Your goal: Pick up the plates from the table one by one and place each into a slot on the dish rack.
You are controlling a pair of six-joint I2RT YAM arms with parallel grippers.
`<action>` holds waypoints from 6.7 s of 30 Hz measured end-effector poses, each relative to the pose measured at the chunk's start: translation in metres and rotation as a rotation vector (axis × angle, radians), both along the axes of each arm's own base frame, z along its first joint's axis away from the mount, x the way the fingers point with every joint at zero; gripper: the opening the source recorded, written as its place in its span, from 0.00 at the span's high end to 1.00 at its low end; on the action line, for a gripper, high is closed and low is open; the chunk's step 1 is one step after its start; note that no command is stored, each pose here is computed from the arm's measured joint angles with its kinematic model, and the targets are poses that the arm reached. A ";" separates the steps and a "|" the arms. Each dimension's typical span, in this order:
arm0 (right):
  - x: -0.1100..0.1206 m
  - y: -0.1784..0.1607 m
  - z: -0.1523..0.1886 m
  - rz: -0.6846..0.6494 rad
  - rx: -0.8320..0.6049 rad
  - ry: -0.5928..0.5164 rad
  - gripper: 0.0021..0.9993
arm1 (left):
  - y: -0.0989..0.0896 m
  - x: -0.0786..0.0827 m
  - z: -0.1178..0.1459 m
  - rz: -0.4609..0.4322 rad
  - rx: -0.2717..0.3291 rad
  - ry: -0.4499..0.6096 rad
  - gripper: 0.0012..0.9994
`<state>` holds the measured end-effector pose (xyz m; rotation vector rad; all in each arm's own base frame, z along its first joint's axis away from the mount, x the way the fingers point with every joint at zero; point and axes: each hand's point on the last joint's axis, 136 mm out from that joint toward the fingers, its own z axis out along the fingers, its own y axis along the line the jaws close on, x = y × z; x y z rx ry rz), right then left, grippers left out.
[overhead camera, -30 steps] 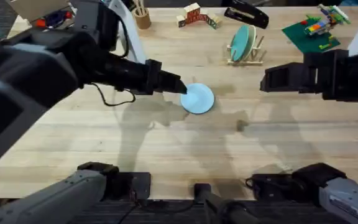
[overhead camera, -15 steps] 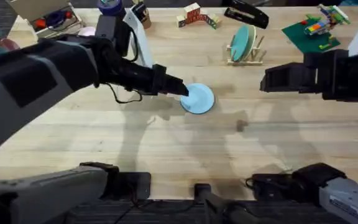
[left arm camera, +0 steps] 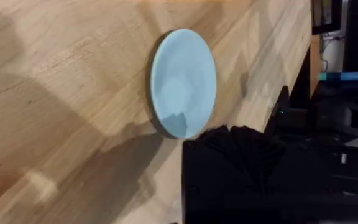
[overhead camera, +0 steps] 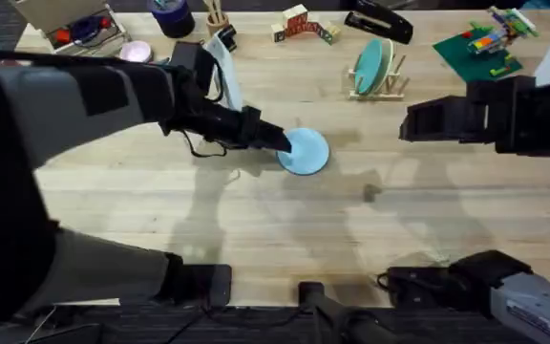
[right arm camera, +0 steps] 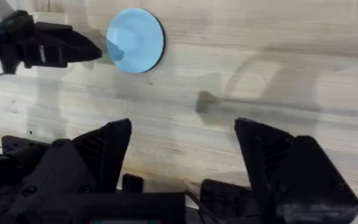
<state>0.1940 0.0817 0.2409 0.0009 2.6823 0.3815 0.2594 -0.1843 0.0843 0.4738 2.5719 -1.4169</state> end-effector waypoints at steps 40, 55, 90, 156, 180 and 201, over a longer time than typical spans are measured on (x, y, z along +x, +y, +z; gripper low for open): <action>-0.001 0.000 0.000 0.000 -0.001 0.003 0.00 | -0.011 0.012 -0.048 -0.030 -0.095 0.065 0.96; -0.001 0.000 0.000 0.000 -0.001 0.003 0.00 | -0.011 0.011 -0.047 -0.031 -0.102 0.067 0.96; 0.065 0.066 -0.105 0.165 0.191 0.156 0.00 | -0.011 0.011 -0.047 -0.032 -0.103 0.066 0.96; 0.068 0.101 -0.120 0.333 0.241 0.159 0.97 | -0.014 0.009 -0.047 -0.042 -0.107 0.071 0.96; 0.030 0.027 0.017 0.214 -0.046 -0.077 0.97 | 0.014 0.013 -0.009 0.071 0.152 -0.024 0.96; 0.028 -0.022 0.041 0.075 -0.268 -0.108 0.97 | 0.070 0.024 0.158 0.292 0.561 -0.461 0.85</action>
